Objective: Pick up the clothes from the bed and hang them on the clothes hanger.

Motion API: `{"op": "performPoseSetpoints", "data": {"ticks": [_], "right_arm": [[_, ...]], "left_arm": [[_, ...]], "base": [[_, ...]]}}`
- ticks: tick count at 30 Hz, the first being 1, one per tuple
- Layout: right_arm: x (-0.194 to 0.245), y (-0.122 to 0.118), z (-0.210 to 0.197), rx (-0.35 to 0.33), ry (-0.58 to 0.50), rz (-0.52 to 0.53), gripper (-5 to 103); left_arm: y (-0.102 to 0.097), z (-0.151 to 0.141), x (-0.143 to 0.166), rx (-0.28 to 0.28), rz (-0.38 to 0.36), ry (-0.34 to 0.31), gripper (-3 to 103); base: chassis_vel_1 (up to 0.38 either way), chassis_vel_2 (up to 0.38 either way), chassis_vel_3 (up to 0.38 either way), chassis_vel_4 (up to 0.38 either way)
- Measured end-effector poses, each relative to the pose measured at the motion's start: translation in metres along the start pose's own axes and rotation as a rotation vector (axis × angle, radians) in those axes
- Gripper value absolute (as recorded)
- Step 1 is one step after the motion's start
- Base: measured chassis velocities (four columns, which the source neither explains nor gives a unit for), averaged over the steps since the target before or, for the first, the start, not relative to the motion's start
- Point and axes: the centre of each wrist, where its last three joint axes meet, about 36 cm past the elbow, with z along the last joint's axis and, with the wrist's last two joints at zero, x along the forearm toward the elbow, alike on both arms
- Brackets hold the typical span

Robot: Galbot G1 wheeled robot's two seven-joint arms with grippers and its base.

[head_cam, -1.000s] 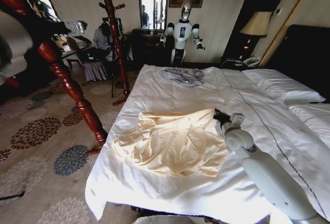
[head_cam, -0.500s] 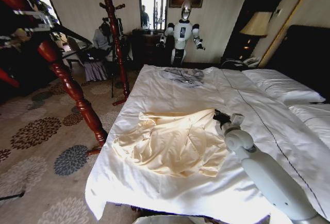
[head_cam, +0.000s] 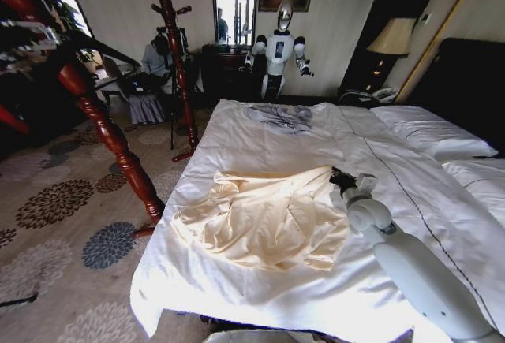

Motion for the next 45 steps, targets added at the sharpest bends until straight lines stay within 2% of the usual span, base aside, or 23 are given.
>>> {"op": "performPoseSetpoints", "data": {"ticks": [6,10,11,12,13,15,17,18,21,23,24,26,28,30,38,45], "right_arm": [[-0.001,0.001,-0.001,-0.022,-0.002,0.002,0],[-0.001,-0.001,0.0,-0.007,-0.005,0.005,0],[0.0,-0.001,-0.001,0.0,-0.009,0.003,0],[0.0,-0.001,-0.001,0.0,-0.01,0.002,0],[0.001,-0.001,-0.002,0.001,-0.01,0.002,0],[0.0,-0.001,-0.002,0.002,-0.011,0.002,0],[0.0,-0.002,-0.002,0.004,-0.009,0.002,0],[0.0,-0.002,-0.002,0.004,-0.009,0.002,0],[0.0,-0.001,-0.001,0.004,-0.008,0.001,0],[0.001,0.0,-0.001,0.003,-0.008,-0.002,0],[0.001,0.001,-0.001,0.005,-0.01,-0.004,0],[0.002,0.002,0.001,0.01,-0.009,-0.005,0],[0.002,0.002,0.001,0.01,-0.009,-0.005,0],[0.002,0.002,0.002,0.012,-0.006,-0.003,0],[0.002,0.001,0.003,0.012,-0.005,0.0,0],[0.0,0.0,0.004,0.005,-0.001,0.005,0]], "left_arm": [[-0.004,0.009,-0.009,-0.002,0.014,0.027,93],[-0.002,0.009,-0.012,0.009,0.014,0.032,90],[-0.001,0.01,-0.015,0.021,0.016,0.042,80],[-0.001,0.011,-0.016,0.024,0.016,0.046,80],[-0.001,0.013,-0.019,0.03,0.015,0.057,69],[-0.002,0.014,-0.02,0.032,0.014,0.065,69],[-0.001,0.017,-0.024,0.037,0.011,0.078,58],[-0.001,0.017,-0.024,0.037,0.011,0.078,58],[0.001,0.018,-0.028,0.043,0.008,0.081,42],[0.002,0.018,-0.028,0.042,0.007,0.081,42],[0.001,0.019,-0.029,0.042,0.008,0.081,31],[0.001,0.019,-0.03,0.041,0.012,0.08,20],[0.001,0.019,-0.03,0.04,0.011,0.079,20],[0.001,0.02,-0.03,0.036,0.005,0.073,15],[0.0,0.021,-0.031,0.012,0.003,0.05,15],[-0.006,0.018,-0.022,-0.035,0.033,-0.005,15]], "base": [[0.0,0.0,0.0,0.0],[0.0,0.0,0.0,0.0],[0.0,0.0,0.0,0.0],[0.0,0.0,0.0,0.0],[0.0,0.0,0.0,0.0],[0.0,0.0,0.0,0.0],[0.0,0.0,0.0,0.0],[0.0,0.0,0.0,0.0],[0.0,0.0,0.0,0.0],[0.0,0.0,0.0,0.0],[0.0,0.0,0.0,0.0],[0.0,0.0,0.0,0.0],[0.0,0.0,0.0,0.0],[0.0,0.0,0.0,0.0],[0.0,0.0,0.0,0.0],[0.0,0.0,0.0,0.0]]}}
